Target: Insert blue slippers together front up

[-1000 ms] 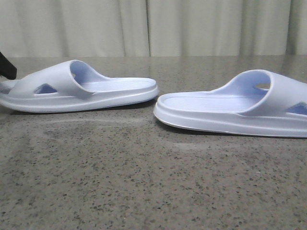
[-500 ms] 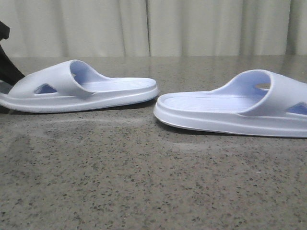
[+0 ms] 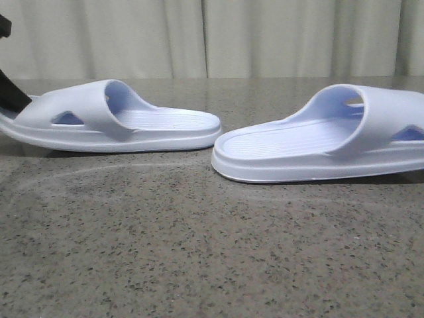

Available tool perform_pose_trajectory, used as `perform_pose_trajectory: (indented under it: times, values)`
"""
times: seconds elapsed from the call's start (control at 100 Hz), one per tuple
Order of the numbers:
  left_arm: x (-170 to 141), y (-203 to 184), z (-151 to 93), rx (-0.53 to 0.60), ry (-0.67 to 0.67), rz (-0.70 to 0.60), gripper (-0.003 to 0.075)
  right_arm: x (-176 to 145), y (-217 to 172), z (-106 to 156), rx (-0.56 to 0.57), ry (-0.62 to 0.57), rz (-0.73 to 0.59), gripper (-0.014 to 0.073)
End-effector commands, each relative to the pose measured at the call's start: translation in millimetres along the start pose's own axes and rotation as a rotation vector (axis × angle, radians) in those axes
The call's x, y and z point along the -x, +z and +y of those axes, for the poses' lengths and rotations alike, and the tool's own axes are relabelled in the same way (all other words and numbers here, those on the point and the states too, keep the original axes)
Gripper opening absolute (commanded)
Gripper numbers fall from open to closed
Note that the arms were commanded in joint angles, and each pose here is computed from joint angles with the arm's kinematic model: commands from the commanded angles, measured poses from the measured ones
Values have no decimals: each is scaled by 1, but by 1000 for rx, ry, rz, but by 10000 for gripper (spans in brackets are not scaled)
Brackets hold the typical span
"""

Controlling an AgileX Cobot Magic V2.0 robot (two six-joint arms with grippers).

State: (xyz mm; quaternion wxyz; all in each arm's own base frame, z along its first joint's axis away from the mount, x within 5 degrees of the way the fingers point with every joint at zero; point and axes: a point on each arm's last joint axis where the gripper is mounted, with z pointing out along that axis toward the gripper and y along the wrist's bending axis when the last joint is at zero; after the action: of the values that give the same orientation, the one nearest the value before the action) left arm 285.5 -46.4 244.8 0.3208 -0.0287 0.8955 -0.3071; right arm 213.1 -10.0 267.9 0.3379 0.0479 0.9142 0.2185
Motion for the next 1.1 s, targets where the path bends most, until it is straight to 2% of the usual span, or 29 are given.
perform_pose_trajectory:
  times: [0.0,0.23,0.42,0.67,1.09]
  values:
    - [12,-23,-20,-41,47,-96,15,18,-18,13,26,-29,-114,-107]
    - [13,-56,-41,-64,127,-186,15,36,-47,34,79,-53,-262,-107]
    - [11,-60,-46,-95,130,-172,15,41,-61,47,142,-33,-328,-107]
    - [10,-61,-54,-184,67,-163,15,40,-59,56,221,-49,-319,-107]
    - [8,-65,-69,-373,-20,-130,15,51,-27,53,355,-19,-273,-107]
